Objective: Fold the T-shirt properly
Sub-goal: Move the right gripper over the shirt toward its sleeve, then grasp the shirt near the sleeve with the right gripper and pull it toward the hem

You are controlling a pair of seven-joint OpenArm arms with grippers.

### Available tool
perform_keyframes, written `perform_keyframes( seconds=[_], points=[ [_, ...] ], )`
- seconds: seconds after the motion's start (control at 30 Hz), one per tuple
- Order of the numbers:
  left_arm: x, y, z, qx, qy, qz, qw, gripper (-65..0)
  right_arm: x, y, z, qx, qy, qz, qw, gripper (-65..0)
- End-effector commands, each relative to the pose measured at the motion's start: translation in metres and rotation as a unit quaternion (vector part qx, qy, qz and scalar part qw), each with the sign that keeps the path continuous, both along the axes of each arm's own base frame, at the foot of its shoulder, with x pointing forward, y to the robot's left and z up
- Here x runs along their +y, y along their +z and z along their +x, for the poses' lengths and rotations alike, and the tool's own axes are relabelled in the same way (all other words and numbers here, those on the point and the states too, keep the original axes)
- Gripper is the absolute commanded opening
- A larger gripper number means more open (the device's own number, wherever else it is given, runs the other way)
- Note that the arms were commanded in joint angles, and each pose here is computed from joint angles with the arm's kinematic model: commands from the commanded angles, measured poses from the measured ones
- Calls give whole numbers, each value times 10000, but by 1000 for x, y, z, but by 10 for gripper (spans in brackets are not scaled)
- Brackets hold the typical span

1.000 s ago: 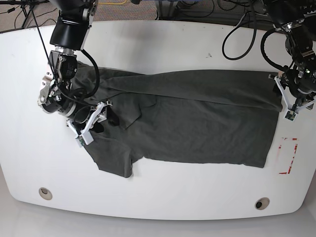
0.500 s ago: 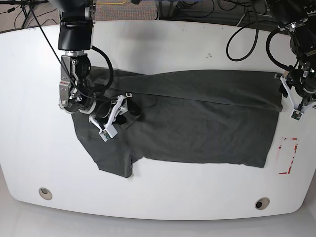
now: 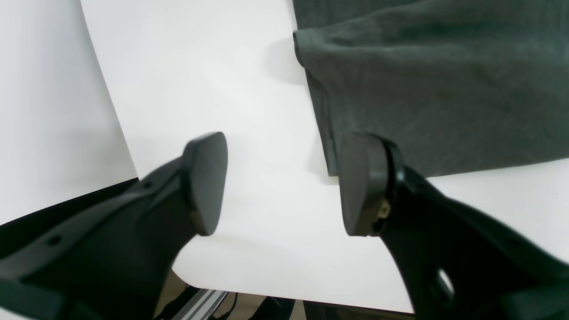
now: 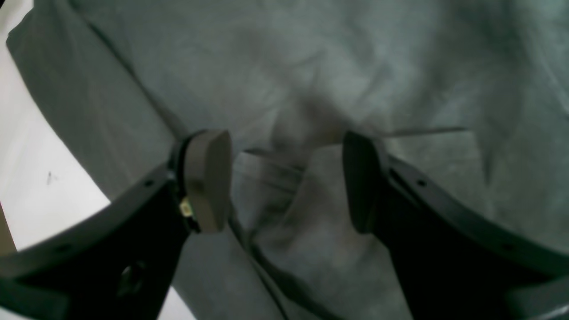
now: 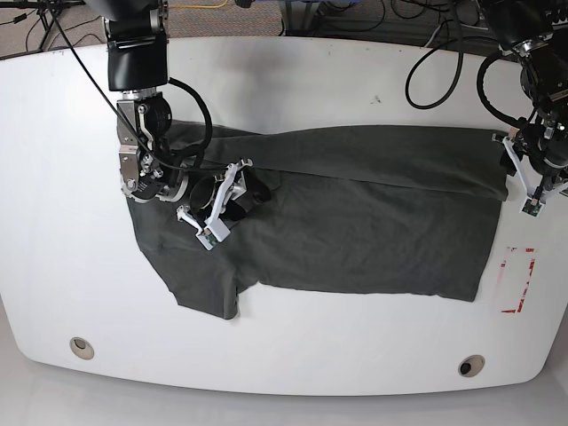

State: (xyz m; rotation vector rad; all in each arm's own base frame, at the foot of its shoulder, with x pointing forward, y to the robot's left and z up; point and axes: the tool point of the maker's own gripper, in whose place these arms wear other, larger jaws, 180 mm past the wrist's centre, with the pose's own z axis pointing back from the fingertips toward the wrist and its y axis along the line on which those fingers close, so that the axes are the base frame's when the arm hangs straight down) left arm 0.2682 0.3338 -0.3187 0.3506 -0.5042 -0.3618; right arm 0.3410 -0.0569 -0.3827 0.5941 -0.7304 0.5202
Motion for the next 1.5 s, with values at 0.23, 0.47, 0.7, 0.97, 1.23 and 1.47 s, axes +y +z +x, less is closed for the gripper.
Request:
perform_keyframes(
  seconds=[0.23, 0.47, 0.7, 0.97, 1.23, 1.47],
  points=[
    [5, 12, 6, -158, -12, 106, 9998, -279, -3, -1, 13, -377, 33, -613, 9974, -279],
    [5, 12, 6, -158, -13, 114, 9998, -279, -11, -8, 13, -403, 62, -992, 9942, -309],
    [5, 12, 6, -158, -13, 114, 9998, -279, -13, -6, 17, -493, 55, -1059, 9931, -518],
    [5, 12, 6, -158, -12, 106, 9998, -279, -16, -5, 17, -534, 38, -1080, 9927, -650],
    [5, 12, 6, -158, -12, 106, 9998, -279, -13, 21, 18, -916, 112, -1154, 9890, -650],
    [5, 11, 6, -152, -10, 103, 9998, -279, -33, 51, 23, -1175, -147, -1387, 9832, -650]
  ],
)
